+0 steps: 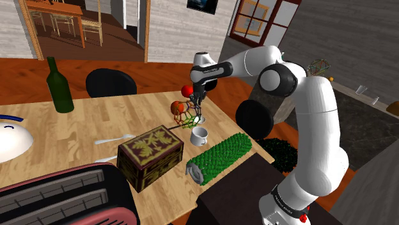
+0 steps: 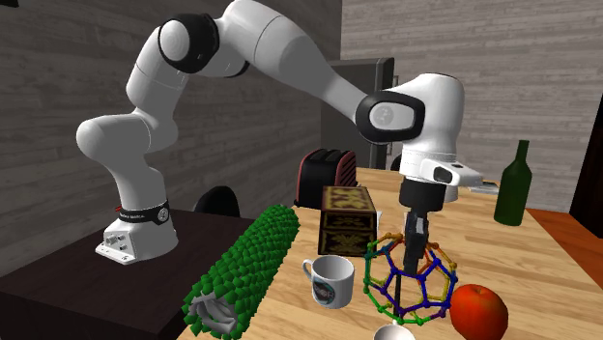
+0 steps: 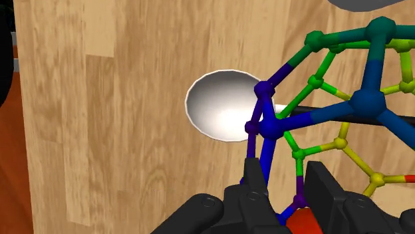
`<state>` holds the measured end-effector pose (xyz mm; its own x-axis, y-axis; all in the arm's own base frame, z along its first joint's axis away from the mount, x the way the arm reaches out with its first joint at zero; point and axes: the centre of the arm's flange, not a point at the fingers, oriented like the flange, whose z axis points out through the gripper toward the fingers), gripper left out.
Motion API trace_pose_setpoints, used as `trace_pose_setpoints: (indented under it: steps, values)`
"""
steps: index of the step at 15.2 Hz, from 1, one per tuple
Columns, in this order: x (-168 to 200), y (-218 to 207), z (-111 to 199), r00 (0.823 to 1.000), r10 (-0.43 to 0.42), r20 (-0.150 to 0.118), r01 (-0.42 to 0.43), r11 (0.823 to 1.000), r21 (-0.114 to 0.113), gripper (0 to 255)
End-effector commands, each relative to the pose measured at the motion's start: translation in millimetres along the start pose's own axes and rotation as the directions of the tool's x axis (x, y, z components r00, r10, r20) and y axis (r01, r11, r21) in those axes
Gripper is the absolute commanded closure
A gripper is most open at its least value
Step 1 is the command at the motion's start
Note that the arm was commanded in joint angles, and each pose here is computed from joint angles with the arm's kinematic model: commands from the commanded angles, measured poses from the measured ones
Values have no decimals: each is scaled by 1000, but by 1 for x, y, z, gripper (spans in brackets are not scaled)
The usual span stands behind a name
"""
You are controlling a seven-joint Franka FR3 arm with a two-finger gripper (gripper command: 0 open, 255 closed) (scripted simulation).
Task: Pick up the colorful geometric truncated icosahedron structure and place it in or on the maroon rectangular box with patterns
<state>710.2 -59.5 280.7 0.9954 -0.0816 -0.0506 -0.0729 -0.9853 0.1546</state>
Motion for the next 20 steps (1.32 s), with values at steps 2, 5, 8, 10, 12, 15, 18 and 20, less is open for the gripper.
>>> trace_pose_setpoints:
  steps: [2,5,8,10,12,15,18,20]
  values:
    - [-16,-9,25,996,-11,88,11,1000,0,255]
    - [-21,-7,32,996,-10,87,10,1000,0,255]
    - [-7,-1,18,996,-9,87,9,1000,0,255]
    - [-8,1,7,996,-9,87,9,1000,1,255]
    - [-8,2,-3,996,-9,87,9,1000,0,255]
    - [-9,5,-19,996,-9,87,9,1000,0,255]
    - [-10,7,-34,996,-9,87,9,1000,0,255]
    - [-10,9,-45,996,-9,87,9,1000,0,255]
